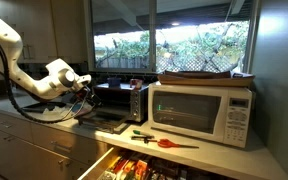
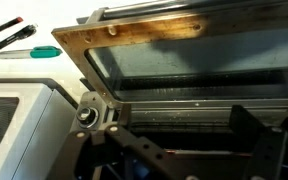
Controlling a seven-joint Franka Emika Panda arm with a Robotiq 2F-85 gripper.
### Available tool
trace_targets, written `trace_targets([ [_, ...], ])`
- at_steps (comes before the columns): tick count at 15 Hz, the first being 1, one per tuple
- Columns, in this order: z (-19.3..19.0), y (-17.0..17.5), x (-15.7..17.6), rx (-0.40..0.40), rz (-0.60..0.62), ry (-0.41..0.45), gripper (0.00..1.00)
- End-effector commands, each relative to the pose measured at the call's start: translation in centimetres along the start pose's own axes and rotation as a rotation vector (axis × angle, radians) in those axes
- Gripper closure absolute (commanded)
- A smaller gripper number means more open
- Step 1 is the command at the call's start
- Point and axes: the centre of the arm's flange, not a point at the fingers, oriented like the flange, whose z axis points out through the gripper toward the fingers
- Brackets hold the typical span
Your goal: Slightly pull the rack out of the oven
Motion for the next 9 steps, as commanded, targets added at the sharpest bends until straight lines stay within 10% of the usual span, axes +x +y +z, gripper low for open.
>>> trace_targets([
  [1, 0.6, -0.1, 0.3, -0.023, -0.017, 0.044, 0.00],
  [9, 2.9, 2.2, 4.4, 0.109, -0.030, 0.330, 0.00],
])
